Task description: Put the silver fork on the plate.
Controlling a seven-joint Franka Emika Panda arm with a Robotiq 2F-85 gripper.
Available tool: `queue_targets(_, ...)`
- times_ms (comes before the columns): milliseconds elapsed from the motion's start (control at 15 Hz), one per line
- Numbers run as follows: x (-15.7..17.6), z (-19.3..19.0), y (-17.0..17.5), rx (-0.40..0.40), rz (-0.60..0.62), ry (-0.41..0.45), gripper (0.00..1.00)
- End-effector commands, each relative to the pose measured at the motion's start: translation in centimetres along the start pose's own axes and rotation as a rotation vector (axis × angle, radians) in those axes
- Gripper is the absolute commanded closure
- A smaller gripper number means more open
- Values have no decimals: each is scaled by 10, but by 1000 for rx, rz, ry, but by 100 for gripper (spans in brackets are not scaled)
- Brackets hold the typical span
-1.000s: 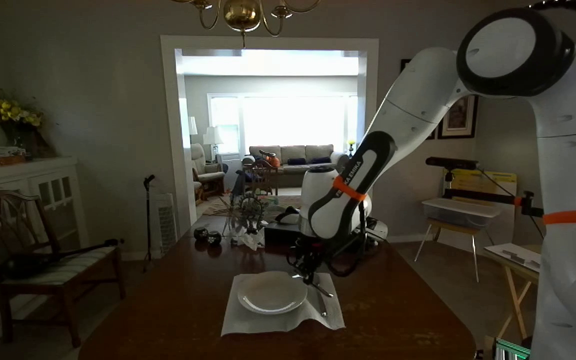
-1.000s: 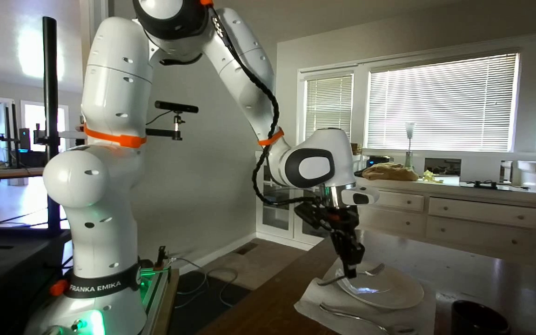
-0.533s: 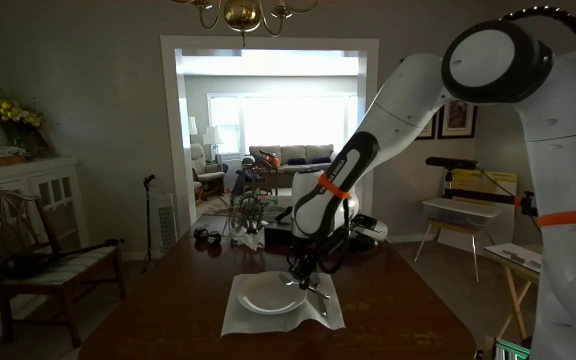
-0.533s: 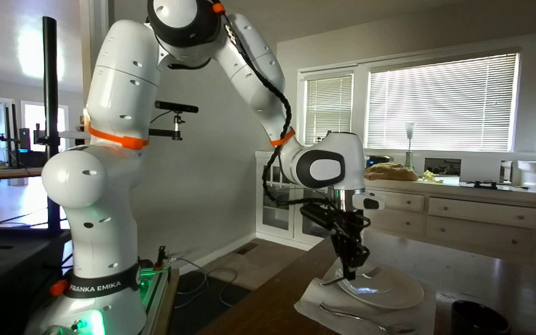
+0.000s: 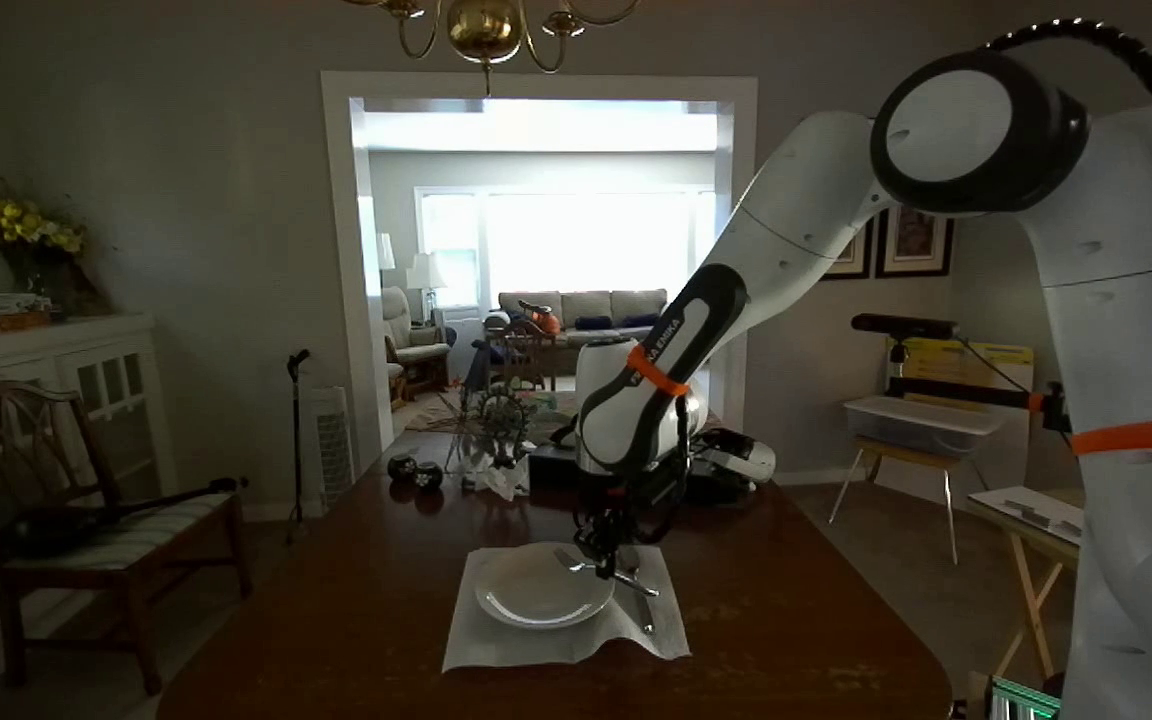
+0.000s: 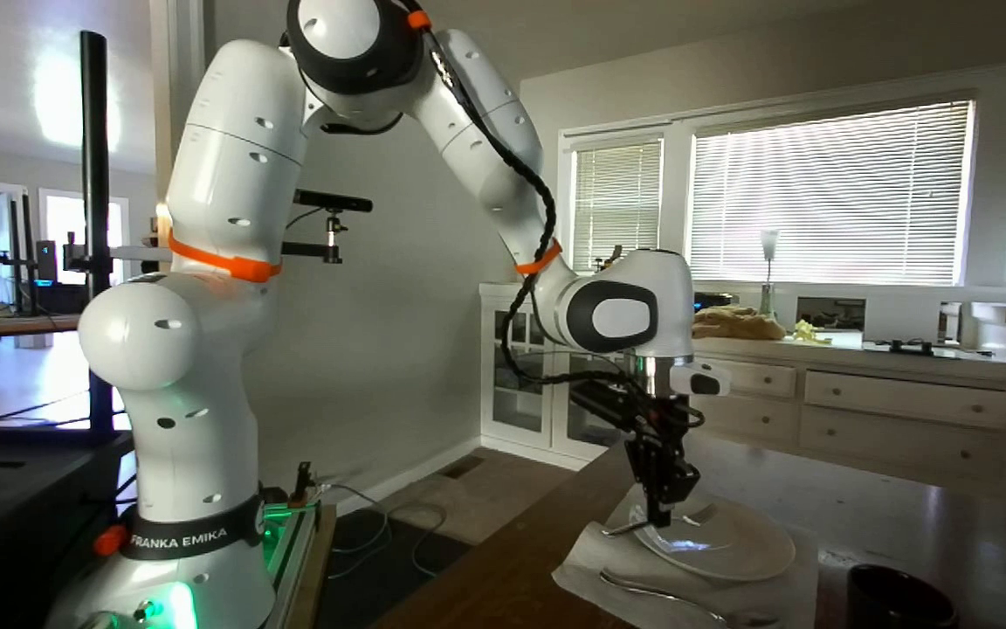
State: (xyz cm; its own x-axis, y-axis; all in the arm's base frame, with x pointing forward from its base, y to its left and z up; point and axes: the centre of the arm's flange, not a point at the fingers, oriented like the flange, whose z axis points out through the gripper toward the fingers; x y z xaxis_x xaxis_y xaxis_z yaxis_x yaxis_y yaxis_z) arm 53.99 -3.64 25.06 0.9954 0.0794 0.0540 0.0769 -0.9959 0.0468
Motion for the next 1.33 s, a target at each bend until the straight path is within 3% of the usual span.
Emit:
queue_targets(0,0,0,0,0,0,0,97)
queue_targets(667,49,19,-9,-33,-50,30,97)
queue_targets(1267,61,45,-16,-45,-70,6,97)
